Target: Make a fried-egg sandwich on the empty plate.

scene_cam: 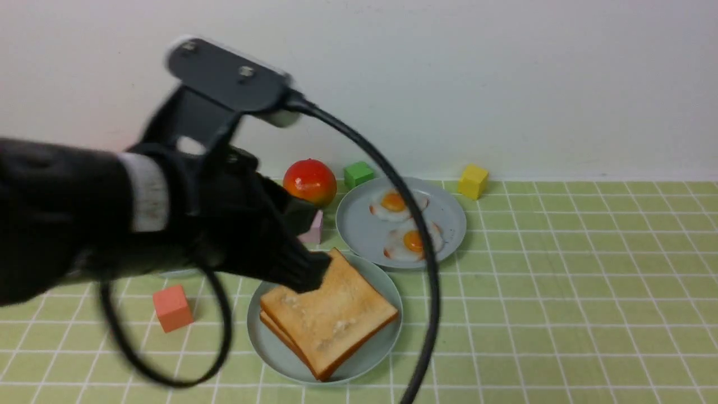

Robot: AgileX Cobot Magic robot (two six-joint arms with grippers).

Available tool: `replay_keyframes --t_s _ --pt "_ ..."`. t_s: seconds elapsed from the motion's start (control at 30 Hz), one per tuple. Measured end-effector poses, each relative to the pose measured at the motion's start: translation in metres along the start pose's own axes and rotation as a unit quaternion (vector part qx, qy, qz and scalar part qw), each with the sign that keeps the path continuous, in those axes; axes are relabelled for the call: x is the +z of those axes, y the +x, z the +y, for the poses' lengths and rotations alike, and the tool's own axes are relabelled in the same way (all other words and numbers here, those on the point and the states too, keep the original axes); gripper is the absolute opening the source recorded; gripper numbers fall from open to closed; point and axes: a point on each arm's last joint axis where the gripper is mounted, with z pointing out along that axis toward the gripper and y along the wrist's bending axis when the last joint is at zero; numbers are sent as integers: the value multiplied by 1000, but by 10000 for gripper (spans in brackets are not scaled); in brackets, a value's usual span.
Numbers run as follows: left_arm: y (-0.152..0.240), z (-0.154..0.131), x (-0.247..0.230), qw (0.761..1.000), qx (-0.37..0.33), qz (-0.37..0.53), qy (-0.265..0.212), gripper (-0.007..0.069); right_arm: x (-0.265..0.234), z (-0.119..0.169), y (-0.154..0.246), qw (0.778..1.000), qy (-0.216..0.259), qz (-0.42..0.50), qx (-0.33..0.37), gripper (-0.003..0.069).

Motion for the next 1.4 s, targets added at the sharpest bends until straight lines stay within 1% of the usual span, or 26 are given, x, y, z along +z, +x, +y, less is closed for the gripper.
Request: replay_keyframes --t_s 0.03,0.13,0.17,0.23,0.27,0.33,0.37,0.4,0.47,0.67,0.93,1.1,1.27,1.37,1.4 --pt "12 1 -30 999 -10 -51 10 -13 -9 -1 7 1000 15 4 4 46" --pt "43 2 -65 991 -29 -124 27 -13 -24 -4 25 999 43 -3 16 45" --pt "49 2 -65 992 -33 -122 29 -13 -24 -5 26 999 46 -4 18 45" --pt "78 3 -85 982 -51 -176 42 -13 -30 -9 44 997 70 -11 39 19" --pt "96 4 -88 978 -61 -193 47 -13 -33 -12 54 995 82 -21 58 3" --pt "116 5 -92 973 -70 -215 52 -13 -34 -16 69 992 96 -32 81 -6" --pt "118 5 -92 972 -71 -217 53 -13 -34 -16 70 991 96 -33 84 -6" --pt "132 5 -94 968 -74 -233 55 -13 -33 -18 82 989 101 -49 101 -6" --pt "143 6 -95 963 -76 -252 57 -13 -30 -20 94 985 98 -81 115 -6" --pt "158 6 -90 964 -78 -248 57 -13 -8 -26 108 974 78 -156 146 -4" --pt "169 6 -84 972 -78 -217 54 -13 35 -35 120 963 58 -220 144 4" --pt "172 6 -83 975 -78 -201 53 -13 55 -40 135 966 61 -206 145 7" --pt "173 6 -82 976 -78 -195 52 -13 75 -46 157 972 71 -165 151 13" --pt "173 6 -82 976 -78 -195 52 -13 79 -49 165 974 87 -158 141 14" --pt "173 6 -82 976 -78 -195 52 -13 80 -53 169 971 108 -165 135 9"
